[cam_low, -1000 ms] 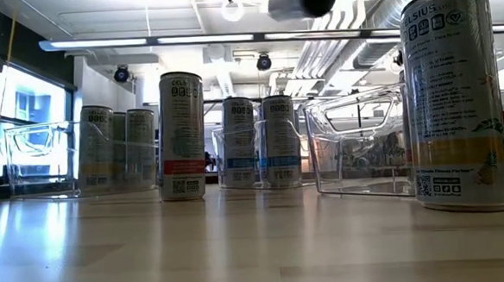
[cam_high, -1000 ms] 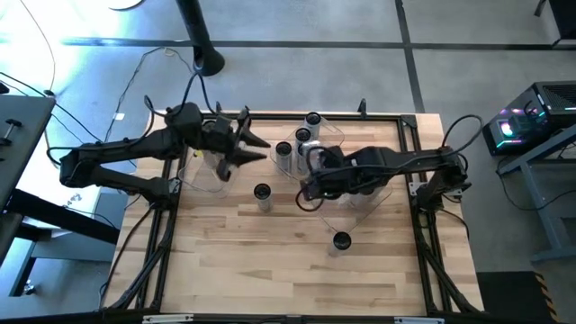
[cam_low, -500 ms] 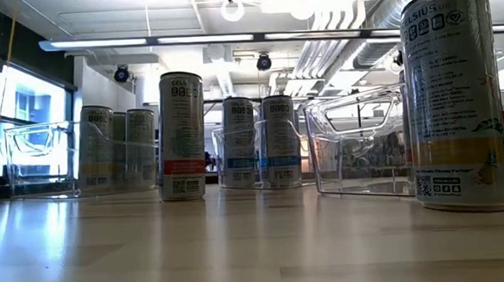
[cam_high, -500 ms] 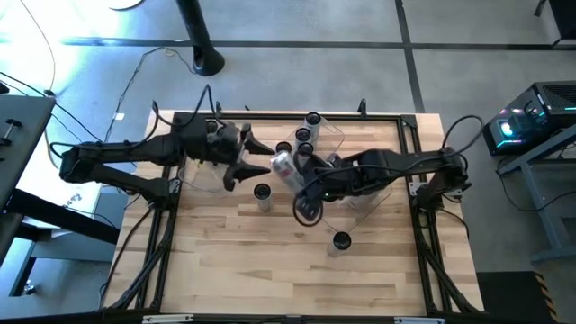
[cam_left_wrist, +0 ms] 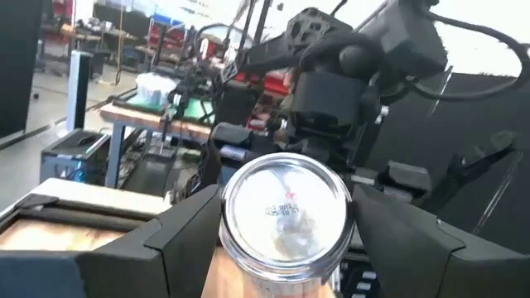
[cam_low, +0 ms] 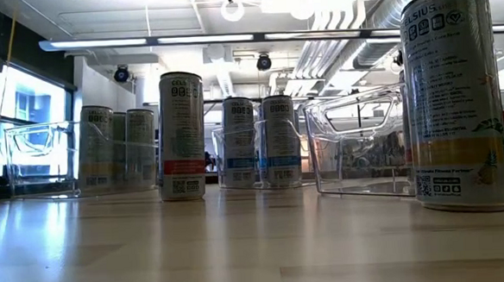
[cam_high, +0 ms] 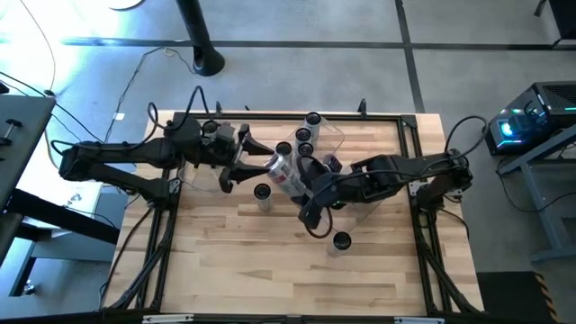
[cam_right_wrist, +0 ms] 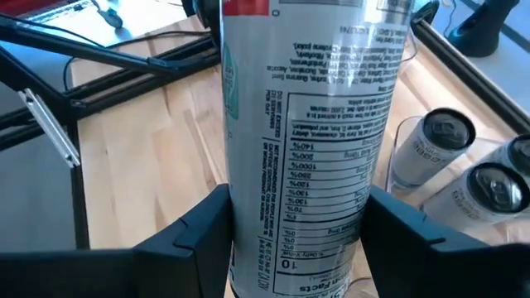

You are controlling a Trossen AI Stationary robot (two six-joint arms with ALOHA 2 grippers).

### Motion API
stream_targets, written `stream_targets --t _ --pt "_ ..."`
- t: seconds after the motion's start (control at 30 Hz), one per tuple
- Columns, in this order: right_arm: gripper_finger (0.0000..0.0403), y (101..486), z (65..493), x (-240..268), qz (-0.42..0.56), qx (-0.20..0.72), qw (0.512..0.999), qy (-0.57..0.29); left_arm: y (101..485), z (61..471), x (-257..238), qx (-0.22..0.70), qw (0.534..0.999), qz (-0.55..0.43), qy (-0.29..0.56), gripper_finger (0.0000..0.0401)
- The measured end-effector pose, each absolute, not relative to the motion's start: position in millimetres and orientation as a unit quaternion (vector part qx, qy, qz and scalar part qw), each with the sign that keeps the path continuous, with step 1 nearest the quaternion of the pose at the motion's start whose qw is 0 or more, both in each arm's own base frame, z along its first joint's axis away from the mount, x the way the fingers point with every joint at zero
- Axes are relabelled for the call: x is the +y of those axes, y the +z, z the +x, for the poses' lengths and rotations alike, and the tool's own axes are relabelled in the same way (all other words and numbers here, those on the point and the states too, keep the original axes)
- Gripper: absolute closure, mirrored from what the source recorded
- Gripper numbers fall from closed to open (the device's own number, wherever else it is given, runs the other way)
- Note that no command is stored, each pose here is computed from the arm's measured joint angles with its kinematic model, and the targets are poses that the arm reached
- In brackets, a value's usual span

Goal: Sort soda cans
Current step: Adjust the white-pink soda can in the top right transparent bin

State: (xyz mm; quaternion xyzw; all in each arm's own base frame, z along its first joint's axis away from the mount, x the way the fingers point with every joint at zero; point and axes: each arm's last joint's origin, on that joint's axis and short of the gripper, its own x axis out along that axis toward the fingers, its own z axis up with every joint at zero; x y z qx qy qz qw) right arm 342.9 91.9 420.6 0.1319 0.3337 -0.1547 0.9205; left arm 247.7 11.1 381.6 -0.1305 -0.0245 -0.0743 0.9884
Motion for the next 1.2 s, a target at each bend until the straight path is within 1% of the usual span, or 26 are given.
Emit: stream_targets --t 0.1,0.2,0.4,0.6,0.93,1.0,1.07,1.2 --pt "0.0205 423 345 93 0.123 0.323 0.927 -0.147 385 248 10 -0.04 0.987 -0.123 -0.093 0.0137" --pt "0.0205 426 348 94 0.122 0.305 0.935 -0.136 383 248 8 -0.031 0.987 -0.122 -0.102 0.0135" --pt "0.0205 426 348 93 0.121 0.304 0.934 -0.142 388 247 9 -0.049 0.98 -0.159 -0.106 0.0115" --pt "0.0205 426 348 93 0.123 0.3 0.934 -0.151 387 247 14 -0.046 0.976 -0.191 -0.097 0.0111" --pt "0.0205 426 347 91 0.11 0.301 0.934 -0.16 389 247 17 -0.061 0.981 -0.16 -0.093 0.011" --pt "0.0205 426 346 91 0.109 0.302 0.934 -0.159 389 246 16 -0.056 0.981 -0.157 -0.104 0.0102" --pt "0.0205 426 346 92 0.109 0.304 0.933 -0.157 391 245 15 -0.033 0.98 -0.157 -0.117 0.0088" --pt "0.0205 427 347 92 0.107 0.297 0.937 -0.152 396 244 13 0.012 0.985 -0.122 -0.12 0.0047"
